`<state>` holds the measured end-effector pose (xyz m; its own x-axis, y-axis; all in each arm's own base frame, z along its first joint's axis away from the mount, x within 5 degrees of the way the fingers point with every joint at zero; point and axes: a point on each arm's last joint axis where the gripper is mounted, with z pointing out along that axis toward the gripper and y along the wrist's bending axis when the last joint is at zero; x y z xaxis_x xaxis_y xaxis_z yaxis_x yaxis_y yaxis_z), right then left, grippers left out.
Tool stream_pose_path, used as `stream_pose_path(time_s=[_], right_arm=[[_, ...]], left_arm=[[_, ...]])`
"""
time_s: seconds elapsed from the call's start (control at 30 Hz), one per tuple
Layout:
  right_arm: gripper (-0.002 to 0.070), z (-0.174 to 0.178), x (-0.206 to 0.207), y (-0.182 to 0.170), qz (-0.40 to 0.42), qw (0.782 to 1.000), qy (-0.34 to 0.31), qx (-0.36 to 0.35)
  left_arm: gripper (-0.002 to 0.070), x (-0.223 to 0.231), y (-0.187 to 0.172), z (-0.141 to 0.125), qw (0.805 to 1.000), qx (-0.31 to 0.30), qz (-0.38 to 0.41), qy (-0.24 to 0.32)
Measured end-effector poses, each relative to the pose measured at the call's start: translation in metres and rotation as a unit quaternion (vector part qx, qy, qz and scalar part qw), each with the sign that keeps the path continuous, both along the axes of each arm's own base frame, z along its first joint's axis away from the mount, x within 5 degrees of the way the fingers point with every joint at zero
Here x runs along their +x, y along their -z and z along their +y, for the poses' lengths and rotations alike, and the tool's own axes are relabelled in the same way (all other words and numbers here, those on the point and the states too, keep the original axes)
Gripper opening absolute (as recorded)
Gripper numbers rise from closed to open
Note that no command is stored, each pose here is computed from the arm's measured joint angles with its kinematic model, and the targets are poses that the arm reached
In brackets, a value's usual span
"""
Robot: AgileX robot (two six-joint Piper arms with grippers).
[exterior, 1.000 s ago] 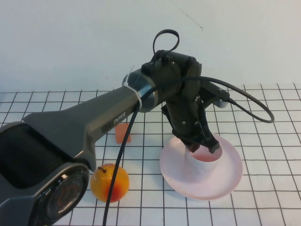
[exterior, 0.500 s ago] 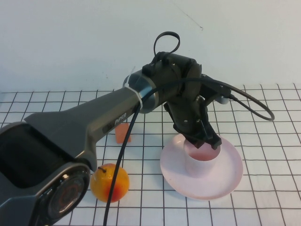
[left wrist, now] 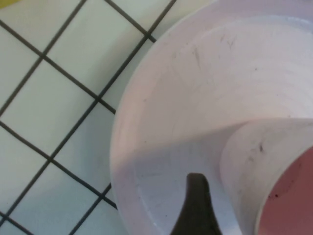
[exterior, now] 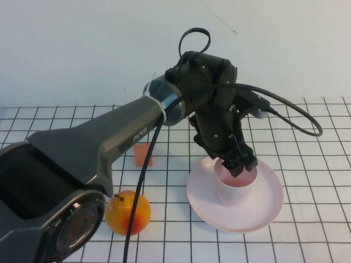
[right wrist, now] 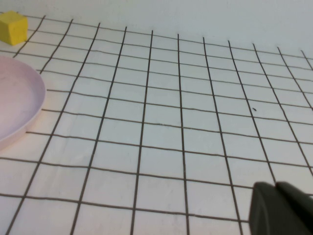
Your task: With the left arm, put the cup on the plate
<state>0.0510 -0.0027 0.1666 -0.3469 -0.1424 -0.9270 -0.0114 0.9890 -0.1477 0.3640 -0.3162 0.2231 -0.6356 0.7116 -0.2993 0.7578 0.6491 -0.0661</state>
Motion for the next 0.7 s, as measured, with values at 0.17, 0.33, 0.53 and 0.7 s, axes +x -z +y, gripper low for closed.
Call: stream_pose_path(time_s=[0.17, 0.33, 0.53, 0.7], right_arm=[[-0.0002, 0.0, 0.0, 0.0, 0.0, 1.0, 0.0, 0.0], [-0.0002, 0.0, 0.0, 0.0, 0.0, 1.0, 0.0, 0.0], [-0.0002, 0.0, 0.0, 0.0, 0.0, 1.0, 0.0, 0.0], [-0.0002, 0.0, 0.0, 0.0, 0.0, 1.0, 0.0, 0.0]], left_arm=[[0.0484, 0.003, -0.028, 0.0, 0.999, -0.01, -0.029, -0.006], [0.049, 0.0, -0.089, 0.013, 0.994, -0.025, -0.105, -0.022], [0.0545, -0.025, -0.178, 0.049, 0.974, -0.035, -0.216, -0.049], [0.0627, -0.06, -0.244, 0.093, 0.951, -0.04, -0.289, -0.099]])
